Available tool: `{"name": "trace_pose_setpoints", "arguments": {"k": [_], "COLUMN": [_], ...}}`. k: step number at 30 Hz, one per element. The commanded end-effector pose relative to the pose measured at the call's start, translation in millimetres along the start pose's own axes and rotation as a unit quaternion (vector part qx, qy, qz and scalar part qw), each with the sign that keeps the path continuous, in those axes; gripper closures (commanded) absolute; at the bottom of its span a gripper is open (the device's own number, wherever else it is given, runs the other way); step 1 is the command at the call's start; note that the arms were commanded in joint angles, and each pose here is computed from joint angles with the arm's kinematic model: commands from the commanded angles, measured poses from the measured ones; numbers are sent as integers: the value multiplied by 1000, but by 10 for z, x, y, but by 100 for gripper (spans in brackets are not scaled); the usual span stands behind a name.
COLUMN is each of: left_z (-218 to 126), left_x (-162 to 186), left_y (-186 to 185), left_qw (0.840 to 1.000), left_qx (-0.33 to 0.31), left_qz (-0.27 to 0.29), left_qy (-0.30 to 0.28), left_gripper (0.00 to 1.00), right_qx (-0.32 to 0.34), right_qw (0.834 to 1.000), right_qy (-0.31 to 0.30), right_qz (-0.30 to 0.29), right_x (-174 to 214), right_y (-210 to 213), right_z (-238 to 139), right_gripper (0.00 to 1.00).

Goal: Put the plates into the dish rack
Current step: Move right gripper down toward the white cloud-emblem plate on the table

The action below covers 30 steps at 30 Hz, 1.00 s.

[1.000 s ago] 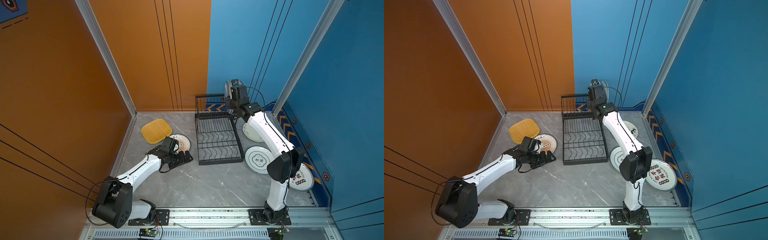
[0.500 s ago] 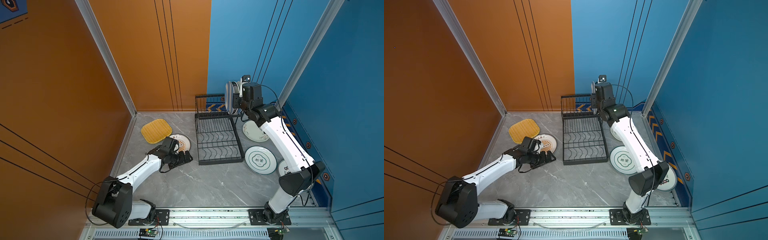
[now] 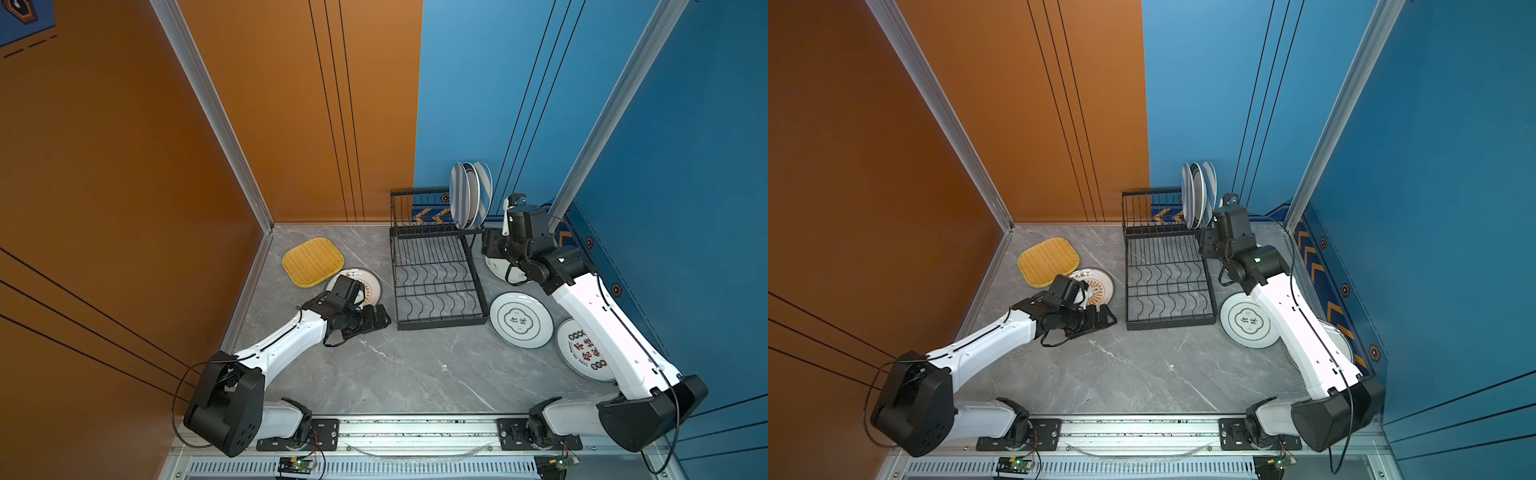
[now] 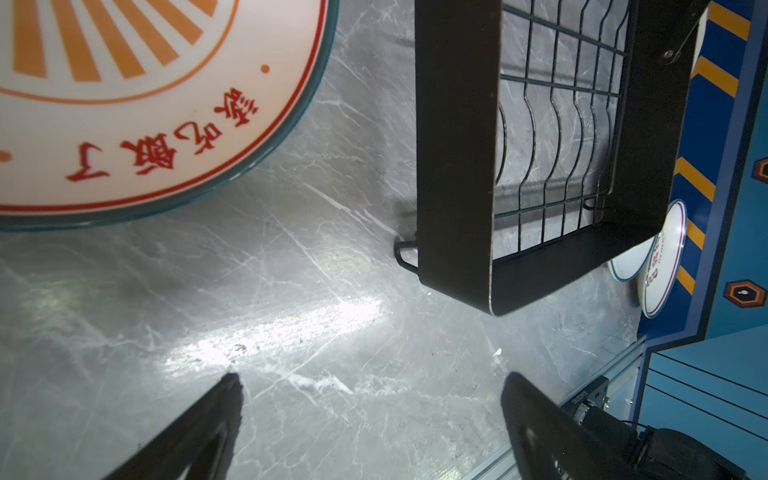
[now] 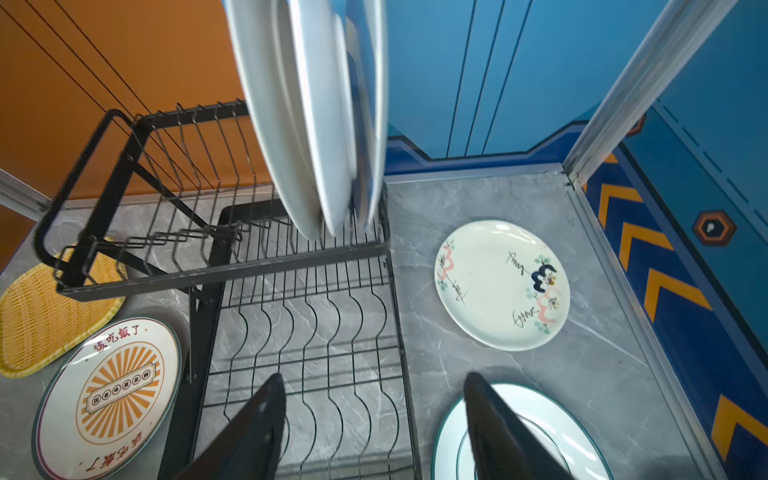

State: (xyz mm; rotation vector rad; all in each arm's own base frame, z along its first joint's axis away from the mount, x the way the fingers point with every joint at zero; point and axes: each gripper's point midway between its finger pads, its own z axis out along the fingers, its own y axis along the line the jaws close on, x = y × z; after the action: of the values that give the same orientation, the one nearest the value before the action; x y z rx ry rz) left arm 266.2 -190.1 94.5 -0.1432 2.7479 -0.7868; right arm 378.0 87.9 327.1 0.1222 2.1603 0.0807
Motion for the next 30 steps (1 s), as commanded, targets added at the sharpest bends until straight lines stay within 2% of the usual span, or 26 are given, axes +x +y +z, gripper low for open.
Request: {"name": "trace_pose_setpoints", "arguments": {"k": [1, 9, 13, 16, 22, 30], "left_z": [15, 68, 75, 75, 67, 77], "left_x": [-10, 76, 109, 127, 157, 178], "left_y": [-35, -72, -82, -94, -103, -82], "left_qw": [1000, 1000, 1000, 1000, 1000, 1000], "left_qx": [-4, 0, 1, 1, 1, -2], "left_qz": [11, 21, 24, 26, 27, 23], "left_qy": [-1, 13, 15, 15, 13, 8], "left_gripper": [2, 2, 2, 2, 2, 2], "right_qx": [15, 39, 48, 46, 33, 45], "right_qw": [997, 976, 965, 957, 949, 946], "right_qy": [57, 160, 199, 225, 271, 304], "right_qz": [51, 140, 163, 175, 157, 99], "right_x": [383, 996, 1157, 1226, 1357, 1478], "right_y": [-324, -1076, -1390, -1533, -1595, -1641], "right_z": [17, 394, 689, 945, 1423, 1774], "right_gripper": [30, 21, 15, 14, 10, 9]}}
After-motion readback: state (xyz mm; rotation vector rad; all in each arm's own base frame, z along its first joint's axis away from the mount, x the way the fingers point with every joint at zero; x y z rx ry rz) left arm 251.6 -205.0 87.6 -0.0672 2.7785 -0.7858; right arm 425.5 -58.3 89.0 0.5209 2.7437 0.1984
